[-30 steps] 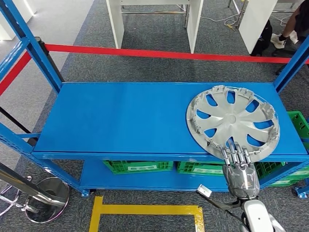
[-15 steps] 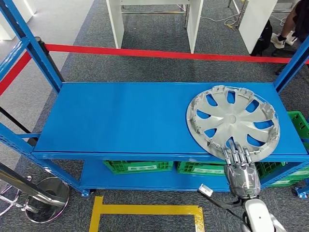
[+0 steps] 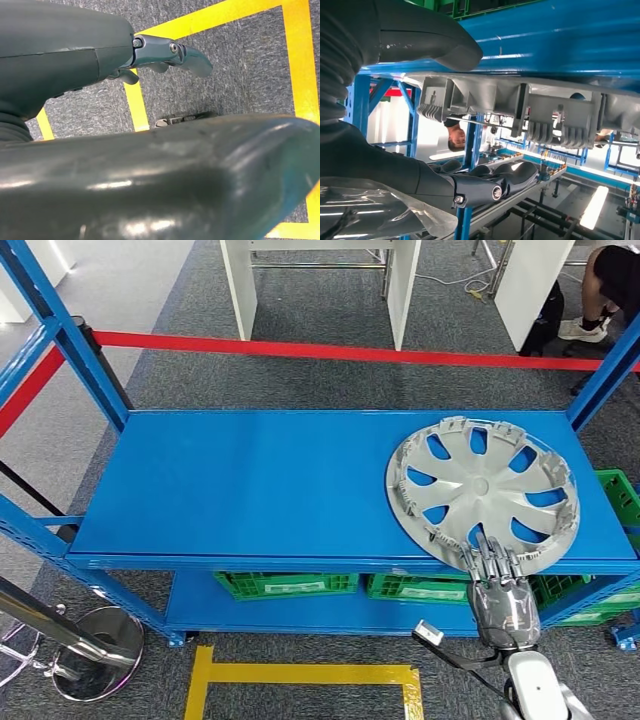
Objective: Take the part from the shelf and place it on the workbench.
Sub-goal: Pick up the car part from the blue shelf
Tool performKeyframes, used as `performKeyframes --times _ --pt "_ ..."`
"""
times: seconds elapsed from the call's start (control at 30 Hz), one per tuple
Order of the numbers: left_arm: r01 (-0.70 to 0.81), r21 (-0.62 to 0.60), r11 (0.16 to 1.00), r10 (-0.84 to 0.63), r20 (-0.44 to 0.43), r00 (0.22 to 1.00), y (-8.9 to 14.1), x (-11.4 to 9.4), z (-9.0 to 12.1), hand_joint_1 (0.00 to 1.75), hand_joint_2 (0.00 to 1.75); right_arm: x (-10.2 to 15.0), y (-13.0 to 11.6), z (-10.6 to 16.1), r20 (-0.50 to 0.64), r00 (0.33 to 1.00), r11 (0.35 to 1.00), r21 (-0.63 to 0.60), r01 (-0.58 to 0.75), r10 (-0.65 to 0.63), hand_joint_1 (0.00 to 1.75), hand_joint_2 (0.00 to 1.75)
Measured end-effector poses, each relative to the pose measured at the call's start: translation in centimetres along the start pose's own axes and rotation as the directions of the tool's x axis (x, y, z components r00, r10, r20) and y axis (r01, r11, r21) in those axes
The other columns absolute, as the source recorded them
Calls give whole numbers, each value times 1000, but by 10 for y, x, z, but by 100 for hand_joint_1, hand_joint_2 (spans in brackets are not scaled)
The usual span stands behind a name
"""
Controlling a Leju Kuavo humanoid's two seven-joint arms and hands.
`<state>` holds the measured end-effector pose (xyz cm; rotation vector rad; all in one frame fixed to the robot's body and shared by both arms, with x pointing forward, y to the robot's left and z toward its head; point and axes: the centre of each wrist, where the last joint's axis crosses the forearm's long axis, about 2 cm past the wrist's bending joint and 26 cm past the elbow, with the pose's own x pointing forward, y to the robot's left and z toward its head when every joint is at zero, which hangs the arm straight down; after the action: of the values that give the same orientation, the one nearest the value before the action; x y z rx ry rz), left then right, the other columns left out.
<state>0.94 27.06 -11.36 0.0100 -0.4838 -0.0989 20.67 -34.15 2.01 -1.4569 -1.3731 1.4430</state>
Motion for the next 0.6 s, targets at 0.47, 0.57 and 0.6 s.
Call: performKeyframes --times 0.47,0.57,0.6 --pt "-2 -3 1000 2 0 1000 0 0 0 0 0 -4 1 -4 -5 1000 1000 2 -5 5 0 175" --pt "-4 -3 1000 4 -1 1000 0 0 0 0 0 -4 1 -6 -5 1000 1000 1 -4 4 0 175" --pt "-4 -3 1000 4 -1 1000 0 0 0 0 0 -4 1 -7 -6 1000 1000 -1 -4 4 0 175"
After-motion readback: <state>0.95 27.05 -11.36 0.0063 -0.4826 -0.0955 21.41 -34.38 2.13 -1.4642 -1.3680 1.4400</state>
